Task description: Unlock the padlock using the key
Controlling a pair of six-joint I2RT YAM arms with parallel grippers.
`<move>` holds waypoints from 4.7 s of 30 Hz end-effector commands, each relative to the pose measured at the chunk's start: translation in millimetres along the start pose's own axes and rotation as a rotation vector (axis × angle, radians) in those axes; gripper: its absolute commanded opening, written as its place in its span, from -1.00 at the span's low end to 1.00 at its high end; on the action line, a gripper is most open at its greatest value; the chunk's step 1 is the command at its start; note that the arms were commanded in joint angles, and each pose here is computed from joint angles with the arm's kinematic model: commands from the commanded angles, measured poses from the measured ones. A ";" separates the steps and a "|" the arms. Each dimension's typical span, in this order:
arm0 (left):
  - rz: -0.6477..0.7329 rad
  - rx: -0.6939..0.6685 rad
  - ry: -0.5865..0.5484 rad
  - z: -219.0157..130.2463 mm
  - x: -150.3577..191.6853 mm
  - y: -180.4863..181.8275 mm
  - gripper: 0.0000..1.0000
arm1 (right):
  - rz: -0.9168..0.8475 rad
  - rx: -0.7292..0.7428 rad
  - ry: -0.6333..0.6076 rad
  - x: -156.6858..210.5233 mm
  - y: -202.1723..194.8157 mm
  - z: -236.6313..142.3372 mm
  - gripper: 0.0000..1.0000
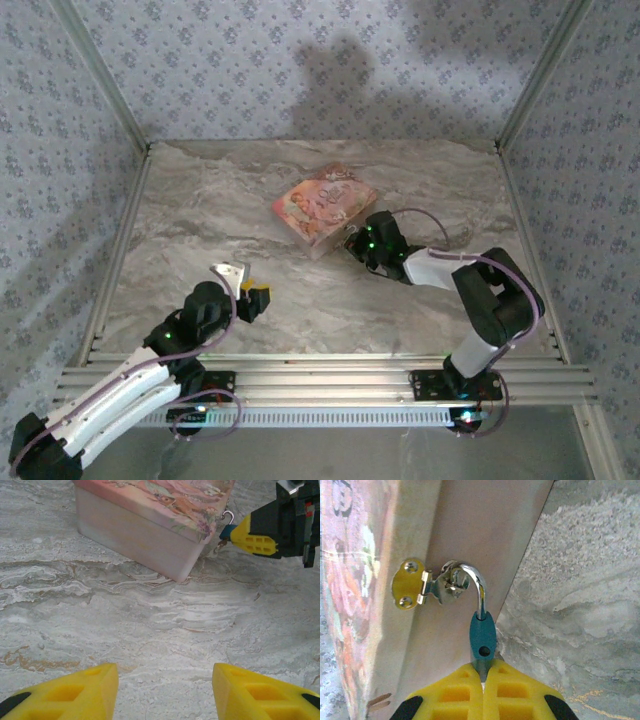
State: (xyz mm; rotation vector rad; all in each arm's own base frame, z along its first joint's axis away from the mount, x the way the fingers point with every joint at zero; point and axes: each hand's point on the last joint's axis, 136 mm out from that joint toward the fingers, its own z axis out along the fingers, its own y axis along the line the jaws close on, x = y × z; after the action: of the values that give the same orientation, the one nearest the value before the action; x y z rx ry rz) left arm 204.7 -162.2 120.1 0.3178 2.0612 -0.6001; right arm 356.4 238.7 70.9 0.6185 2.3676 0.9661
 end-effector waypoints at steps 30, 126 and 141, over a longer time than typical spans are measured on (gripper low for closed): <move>0.043 -0.065 -0.016 -19.9 -42.0 -1.4 0.96 | -0.075 0.062 -0.015 -74.3 19.3 -36.9 -1.00; 0.016 -0.635 -0.173 57.2 -77.9 247.1 0.96 | -0.740 0.432 -0.691 -185.1 -156.2 -132.0 1.00; 0.022 -0.630 -0.172 58.4 -78.2 245.8 0.96 | -0.772 0.492 -0.643 -182.9 -154.0 -125.2 1.00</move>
State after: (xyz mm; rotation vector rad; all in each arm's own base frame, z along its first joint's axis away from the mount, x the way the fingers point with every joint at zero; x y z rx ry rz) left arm 390.9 16.5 74.4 -0.0869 2.0173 0.0622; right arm 386.2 -25.5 81.8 0.0998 1.9626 -0.1199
